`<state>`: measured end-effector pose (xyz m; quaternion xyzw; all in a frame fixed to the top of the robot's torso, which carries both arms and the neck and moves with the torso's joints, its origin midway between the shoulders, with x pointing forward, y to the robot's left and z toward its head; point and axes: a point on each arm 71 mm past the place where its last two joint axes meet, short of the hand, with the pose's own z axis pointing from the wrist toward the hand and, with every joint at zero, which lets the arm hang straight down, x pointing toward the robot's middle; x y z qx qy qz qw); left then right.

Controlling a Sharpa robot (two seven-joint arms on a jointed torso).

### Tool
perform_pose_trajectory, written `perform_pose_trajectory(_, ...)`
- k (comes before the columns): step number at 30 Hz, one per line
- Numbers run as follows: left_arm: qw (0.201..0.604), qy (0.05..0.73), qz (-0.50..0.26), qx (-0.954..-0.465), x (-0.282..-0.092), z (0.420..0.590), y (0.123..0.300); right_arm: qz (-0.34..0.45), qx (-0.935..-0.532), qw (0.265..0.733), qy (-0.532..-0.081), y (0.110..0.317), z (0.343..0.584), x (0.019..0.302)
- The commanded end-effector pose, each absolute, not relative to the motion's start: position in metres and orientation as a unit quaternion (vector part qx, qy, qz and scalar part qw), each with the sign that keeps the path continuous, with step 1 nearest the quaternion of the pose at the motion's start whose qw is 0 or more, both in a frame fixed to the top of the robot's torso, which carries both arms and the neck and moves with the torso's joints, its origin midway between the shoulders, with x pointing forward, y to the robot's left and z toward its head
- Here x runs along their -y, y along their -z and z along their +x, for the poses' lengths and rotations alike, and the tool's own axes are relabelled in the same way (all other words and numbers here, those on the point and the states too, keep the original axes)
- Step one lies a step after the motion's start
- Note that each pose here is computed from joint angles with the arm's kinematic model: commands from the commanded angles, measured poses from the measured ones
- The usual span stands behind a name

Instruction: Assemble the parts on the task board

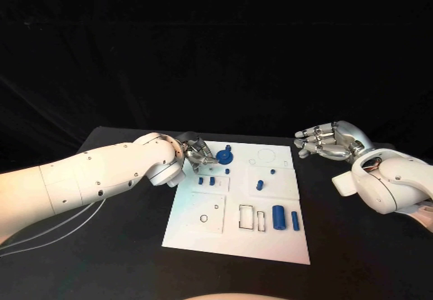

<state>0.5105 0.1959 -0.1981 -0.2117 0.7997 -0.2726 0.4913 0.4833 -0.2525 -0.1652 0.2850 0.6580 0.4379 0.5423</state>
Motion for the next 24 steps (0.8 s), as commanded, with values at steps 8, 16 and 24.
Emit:
perform_pose_trajectory(8,0.595,0.34,-0.029,-0.728,-0.162,0.511,0.19,0.279,-0.66,0.539,-0.442,0.166,0.482,0.25)
perform_pose_trajectory(16,0.587,0.279,0.068,-0.757,-0.147,0.512,0.201,0.279,-0.662,0.537,-0.443,0.166,0.482,0.248)
perform_pose_trajectory(24,0.573,0.236,0.108,-0.778,-0.141,0.515,0.208,0.278,-0.662,0.536,-0.444,0.166,0.482,0.247)
